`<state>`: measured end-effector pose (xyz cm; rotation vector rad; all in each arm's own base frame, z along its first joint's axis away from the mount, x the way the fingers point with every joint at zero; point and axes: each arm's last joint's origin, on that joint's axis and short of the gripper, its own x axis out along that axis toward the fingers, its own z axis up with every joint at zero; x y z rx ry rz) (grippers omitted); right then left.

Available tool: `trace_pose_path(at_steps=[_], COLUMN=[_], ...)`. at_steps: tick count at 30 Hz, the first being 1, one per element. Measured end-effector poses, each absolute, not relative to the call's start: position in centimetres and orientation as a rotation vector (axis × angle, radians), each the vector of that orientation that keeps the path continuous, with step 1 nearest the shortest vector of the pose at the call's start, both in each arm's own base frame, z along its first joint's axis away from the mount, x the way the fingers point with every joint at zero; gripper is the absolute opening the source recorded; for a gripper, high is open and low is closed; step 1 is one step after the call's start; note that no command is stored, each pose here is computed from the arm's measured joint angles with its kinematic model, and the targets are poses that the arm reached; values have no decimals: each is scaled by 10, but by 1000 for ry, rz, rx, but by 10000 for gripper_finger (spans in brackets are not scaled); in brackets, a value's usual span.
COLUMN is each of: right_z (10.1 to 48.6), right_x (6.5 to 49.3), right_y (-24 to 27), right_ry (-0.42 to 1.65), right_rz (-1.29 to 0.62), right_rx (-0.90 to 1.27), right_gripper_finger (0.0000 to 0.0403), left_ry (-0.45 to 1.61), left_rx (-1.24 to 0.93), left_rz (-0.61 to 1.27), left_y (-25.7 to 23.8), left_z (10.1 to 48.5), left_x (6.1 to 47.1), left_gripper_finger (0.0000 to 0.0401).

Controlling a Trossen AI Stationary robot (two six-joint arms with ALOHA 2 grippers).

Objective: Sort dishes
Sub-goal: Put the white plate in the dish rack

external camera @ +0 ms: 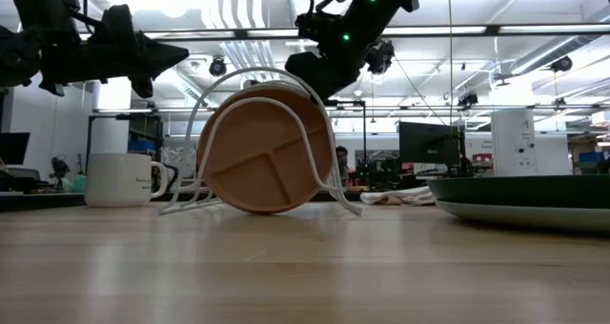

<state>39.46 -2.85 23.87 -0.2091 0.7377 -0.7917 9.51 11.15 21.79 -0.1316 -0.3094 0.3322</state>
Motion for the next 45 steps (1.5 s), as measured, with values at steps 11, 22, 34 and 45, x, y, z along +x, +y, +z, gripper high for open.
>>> trace_pose_path(at_steps=[11,22,34,45], right_z=[232,228,230,232], right_x=[392,389,387,387], right_y=[-28,-28,-27,-26], right_ry=[760,810,811,790], right_rz=[-786,-777,-782,-774], right_rx=[-218,-253,-243,-183], right_gripper_finger=[0,0,0,62], left_ry=[-309,-308,-305,-303], left_rx=[-129,-122,-113,-105], left_rz=[333,334,336,338], left_y=[112,112,112,112], left_z=[218,218,218,218], left_x=[95,95,95,95], left_gripper_finger=[0,0,0,0])
